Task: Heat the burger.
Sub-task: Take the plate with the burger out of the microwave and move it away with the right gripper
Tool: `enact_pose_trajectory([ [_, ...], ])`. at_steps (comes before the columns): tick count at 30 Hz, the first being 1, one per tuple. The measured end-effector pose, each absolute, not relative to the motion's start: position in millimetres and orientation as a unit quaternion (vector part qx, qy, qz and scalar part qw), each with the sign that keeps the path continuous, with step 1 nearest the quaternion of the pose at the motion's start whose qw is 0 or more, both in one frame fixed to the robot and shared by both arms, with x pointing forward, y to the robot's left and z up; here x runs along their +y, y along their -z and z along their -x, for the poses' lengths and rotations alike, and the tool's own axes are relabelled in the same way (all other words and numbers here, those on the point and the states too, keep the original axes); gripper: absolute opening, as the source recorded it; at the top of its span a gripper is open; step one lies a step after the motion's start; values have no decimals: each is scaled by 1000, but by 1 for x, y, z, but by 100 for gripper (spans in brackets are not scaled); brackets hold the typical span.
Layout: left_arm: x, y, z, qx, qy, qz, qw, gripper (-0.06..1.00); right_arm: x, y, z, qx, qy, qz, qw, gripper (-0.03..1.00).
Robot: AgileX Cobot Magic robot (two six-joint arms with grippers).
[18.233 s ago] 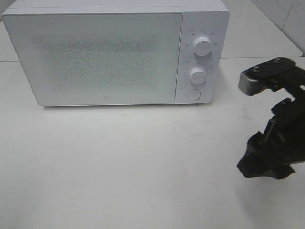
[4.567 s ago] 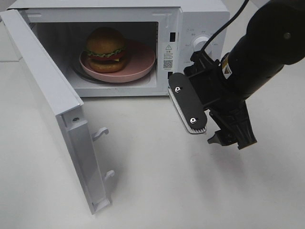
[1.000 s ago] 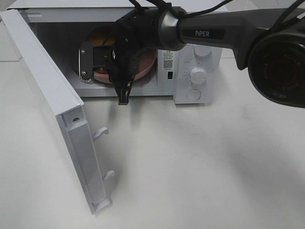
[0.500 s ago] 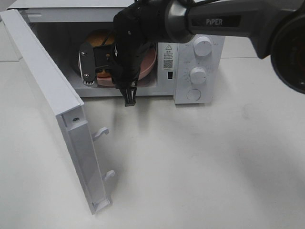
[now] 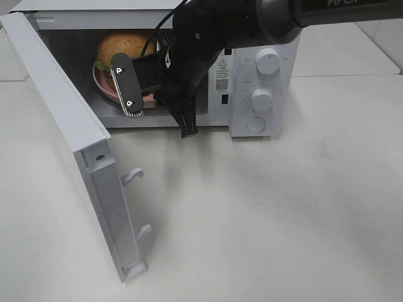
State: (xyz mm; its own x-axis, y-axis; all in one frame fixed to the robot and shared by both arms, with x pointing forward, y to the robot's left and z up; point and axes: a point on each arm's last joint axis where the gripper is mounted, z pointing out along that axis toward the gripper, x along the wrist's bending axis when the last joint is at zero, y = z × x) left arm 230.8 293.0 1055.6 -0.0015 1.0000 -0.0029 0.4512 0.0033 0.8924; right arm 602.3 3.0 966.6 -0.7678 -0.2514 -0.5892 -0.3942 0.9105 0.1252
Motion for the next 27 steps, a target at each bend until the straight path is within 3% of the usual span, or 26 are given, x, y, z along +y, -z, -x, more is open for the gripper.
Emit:
enact_pose_trajectory([
  [27,293,-1056,-231,603,-370,-601,371,97,-48,-972,-527,924,-140,221,278,9],
])
